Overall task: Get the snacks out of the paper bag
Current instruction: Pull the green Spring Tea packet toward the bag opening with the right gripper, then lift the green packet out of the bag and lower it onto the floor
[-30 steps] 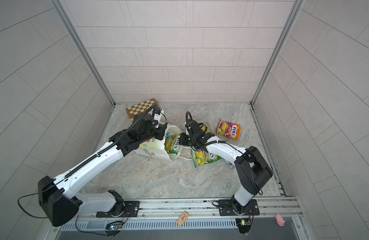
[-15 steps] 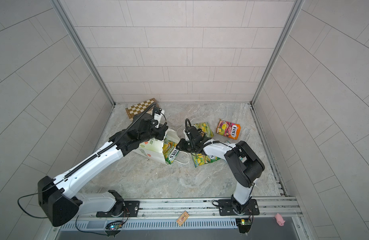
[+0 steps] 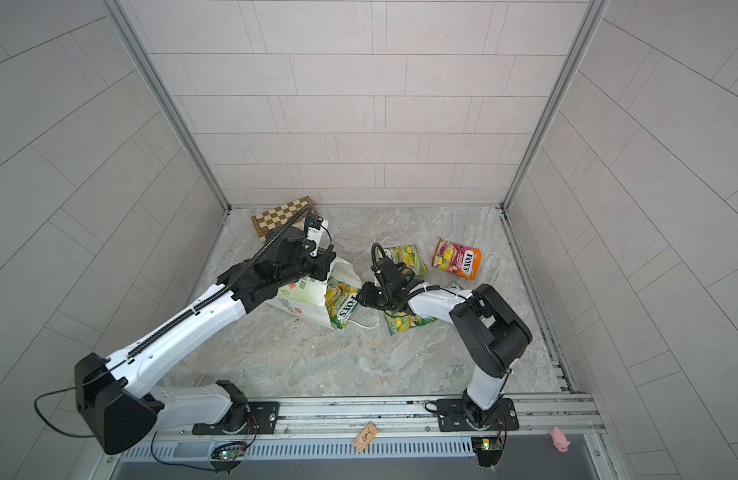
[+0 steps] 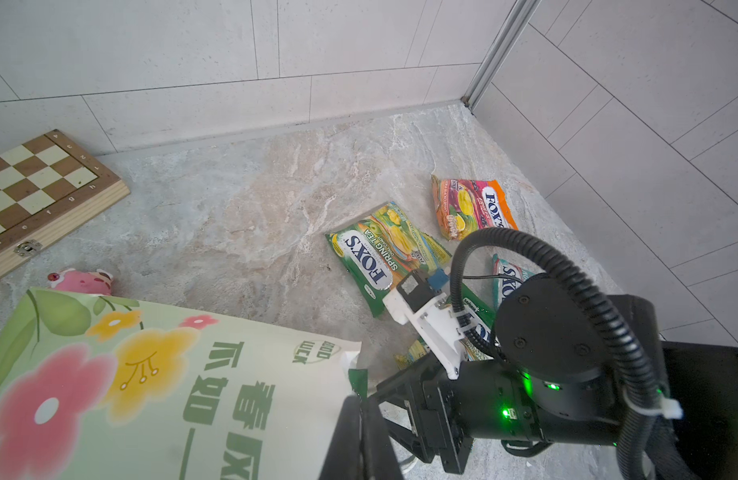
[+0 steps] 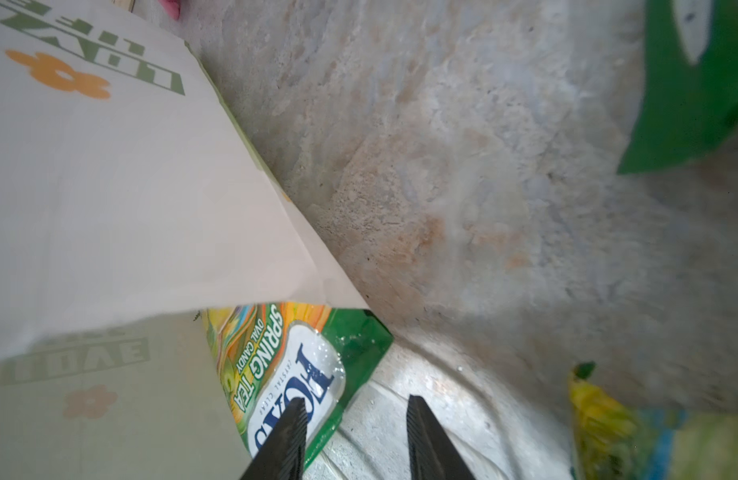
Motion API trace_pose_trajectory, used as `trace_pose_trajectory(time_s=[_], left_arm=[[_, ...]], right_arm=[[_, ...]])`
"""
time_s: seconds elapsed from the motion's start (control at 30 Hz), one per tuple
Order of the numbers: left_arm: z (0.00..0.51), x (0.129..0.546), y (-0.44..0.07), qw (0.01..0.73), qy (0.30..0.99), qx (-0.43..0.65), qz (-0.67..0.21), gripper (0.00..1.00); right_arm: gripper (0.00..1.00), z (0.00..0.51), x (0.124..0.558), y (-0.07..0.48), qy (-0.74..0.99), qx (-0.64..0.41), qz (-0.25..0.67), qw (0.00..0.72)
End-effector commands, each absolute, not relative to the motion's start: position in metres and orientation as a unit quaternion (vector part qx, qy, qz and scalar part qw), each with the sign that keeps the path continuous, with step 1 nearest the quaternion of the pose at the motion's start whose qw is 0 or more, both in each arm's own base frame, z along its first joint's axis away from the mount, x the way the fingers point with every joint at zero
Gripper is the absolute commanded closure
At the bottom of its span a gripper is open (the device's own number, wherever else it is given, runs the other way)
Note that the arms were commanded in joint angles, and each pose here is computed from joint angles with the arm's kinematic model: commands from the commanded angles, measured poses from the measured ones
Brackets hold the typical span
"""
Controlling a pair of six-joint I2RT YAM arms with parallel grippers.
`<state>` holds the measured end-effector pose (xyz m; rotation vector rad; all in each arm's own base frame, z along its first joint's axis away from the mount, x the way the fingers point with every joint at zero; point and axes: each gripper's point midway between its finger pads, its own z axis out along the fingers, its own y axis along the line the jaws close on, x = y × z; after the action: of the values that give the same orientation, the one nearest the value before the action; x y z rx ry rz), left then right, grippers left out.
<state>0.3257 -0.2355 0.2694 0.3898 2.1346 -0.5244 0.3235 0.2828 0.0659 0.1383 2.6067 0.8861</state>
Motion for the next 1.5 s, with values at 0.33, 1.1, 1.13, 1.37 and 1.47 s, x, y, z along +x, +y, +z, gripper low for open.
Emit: trace_pose_trajectory(time_s=[0.33, 1.1, 1.13, 1.37, 1.47], left_arm=[[0.286, 0.327, -0.232, 0.467, 0.844, 0.15, -0.216, 1.0], [0.288, 0.325, -0.232, 0.468, 0.843, 0.154, -0.215, 1.0], [0.287, 0.325, -0.231, 0.468, 0.844, 0.156, -0.211, 1.0], [0.292, 0.326, -0.206, 0.486, 0.848, 0.149, -0.149, 1.0], [0.297, 0.324, -0.2, 0.494, 0.844, 0.152, -0.14, 1.0]], right_arm=[[0.58, 0.064, 0.318, 0.312, 0.919, 0.056, 0.346, 0.182], [0.89, 0.062, 0.321, 0.342, 0.883, 0.075, 0.428, 0.179], [0.95, 0.066, 0.321, 0.34, 0.884, 0.071, 0.423, 0.185], [1.0, 0.117, 0.308, 0.313, 0.901, -0.001, 0.366, 0.232], [1.0, 0.142, 0.302, 0.303, 0.899, -0.024, 0.355, 0.255]])
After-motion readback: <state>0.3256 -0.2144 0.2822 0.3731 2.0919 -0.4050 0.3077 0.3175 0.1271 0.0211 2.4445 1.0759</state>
